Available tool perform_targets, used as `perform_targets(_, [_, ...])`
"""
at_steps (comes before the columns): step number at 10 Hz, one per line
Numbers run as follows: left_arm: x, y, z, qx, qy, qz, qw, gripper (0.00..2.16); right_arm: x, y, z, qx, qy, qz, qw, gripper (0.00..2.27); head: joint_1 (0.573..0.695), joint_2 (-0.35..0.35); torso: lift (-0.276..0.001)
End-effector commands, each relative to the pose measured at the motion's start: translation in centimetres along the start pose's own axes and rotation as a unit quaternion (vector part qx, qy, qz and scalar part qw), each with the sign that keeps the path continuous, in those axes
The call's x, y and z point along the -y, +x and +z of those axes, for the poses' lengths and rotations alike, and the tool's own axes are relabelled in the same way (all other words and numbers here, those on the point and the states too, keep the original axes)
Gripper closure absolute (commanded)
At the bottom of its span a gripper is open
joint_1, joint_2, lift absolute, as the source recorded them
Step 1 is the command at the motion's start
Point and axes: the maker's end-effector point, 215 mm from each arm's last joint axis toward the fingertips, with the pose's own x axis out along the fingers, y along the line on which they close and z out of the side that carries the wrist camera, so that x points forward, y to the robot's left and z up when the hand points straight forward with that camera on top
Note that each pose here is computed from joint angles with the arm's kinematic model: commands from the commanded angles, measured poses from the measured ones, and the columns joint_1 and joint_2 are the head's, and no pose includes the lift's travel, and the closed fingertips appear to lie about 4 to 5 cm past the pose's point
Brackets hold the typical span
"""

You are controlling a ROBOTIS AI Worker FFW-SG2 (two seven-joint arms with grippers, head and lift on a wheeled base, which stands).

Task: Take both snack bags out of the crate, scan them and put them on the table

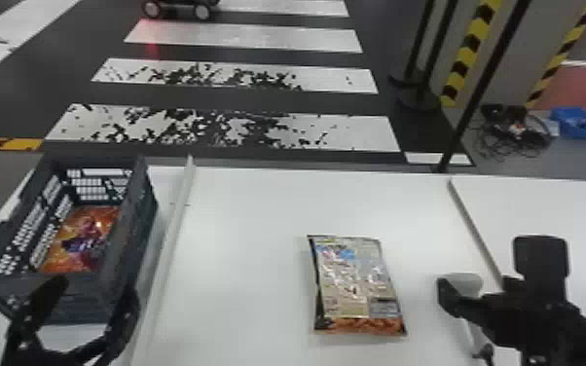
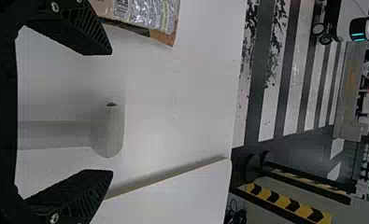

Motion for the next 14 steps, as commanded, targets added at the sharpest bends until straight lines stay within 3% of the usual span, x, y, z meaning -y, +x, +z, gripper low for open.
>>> perform_targets(1, [0.0,0.0,-0.1,-0.001,0.000,0.000,1.0000,0.14,1.7,0.7,-0.9,-0.007,-0.002,-0.011,1.000,0.08,0.695,-0.086,-0.094])
perform_targets(4, [0.0,0.0,-0.1,-0.001,0.000,-0.001,1.0000,0.14,2.0,3.2,-1.6,-0.009,-0.001,0.007,1.000,0.08,0.695,-0.119,-0.094])
perform_targets(11, [-0.1,-0.2,-0.8,-0.005,-0.004,0.000,1.0000,0.14,2.2,4.7,-6.0,-0.053,-0.026,0.036,0.998,0.08,0.695,-0.132,-0.094])
perform_targets(14, [-0.2,-0.1,-1.0,-0.007,-0.005,0.001,1.0000,0.14,2.6,5.5,-6.4,-0.066,-0.036,0.030,0.997,0.61,0.695,-0.134,-0.094])
